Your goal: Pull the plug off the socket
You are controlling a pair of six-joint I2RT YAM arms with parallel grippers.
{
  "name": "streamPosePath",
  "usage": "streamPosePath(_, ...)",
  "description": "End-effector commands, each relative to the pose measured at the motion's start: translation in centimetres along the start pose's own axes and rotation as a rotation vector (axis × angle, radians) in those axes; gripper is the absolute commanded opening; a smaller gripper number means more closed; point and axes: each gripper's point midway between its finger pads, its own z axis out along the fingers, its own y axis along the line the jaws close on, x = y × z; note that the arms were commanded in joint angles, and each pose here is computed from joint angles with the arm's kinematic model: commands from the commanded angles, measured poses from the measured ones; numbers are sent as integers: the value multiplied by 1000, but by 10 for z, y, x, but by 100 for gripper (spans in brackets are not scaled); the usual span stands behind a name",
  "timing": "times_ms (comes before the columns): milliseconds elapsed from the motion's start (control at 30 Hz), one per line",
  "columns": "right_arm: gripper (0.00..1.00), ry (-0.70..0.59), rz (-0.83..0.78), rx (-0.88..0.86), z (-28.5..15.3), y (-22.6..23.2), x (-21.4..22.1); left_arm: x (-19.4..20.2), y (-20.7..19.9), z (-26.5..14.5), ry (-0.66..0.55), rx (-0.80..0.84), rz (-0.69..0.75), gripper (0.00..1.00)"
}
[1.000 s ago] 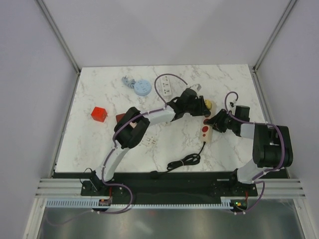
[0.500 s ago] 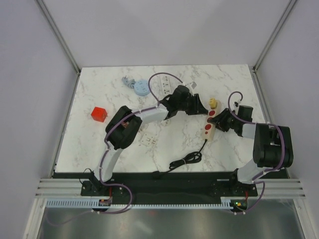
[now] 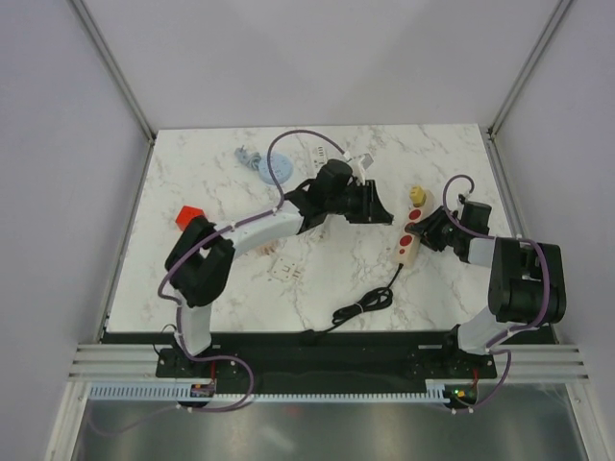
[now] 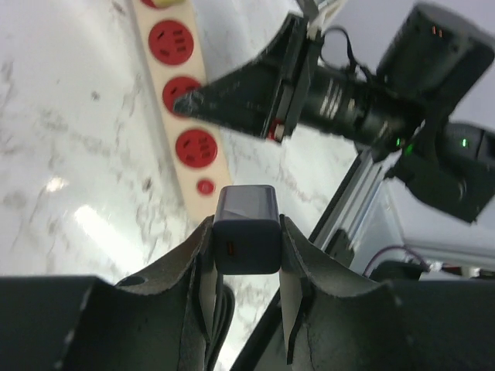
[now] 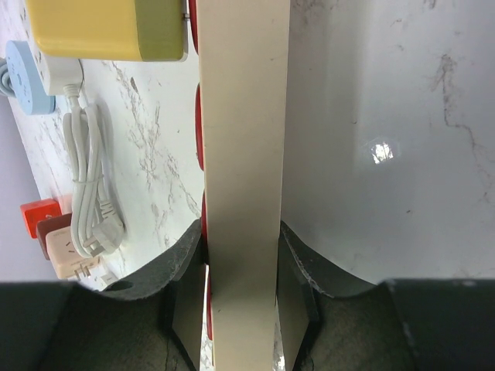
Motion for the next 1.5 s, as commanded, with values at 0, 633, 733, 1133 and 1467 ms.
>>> streamPosePath(0,0,24,11,295,-5,-73,23,-6,6,-59,-46,-147,178,2)
streamPosePath(633,0,33,-10,289,-3,-69,25,64,127,-256,-180,-663,18,2)
streamPosePath(733,0,36,-13,289,-2,-68,26,71,139,-267,-175,-731,-26,2)
streamPosePath(1133,0,35,-23,287,-2,-66,26,92,187,-277,-147,-966,-134,4)
streamPosePath(1467,0,35,-27,285,-1,-65,25,107,216,-273,-84,-1083,-164,25)
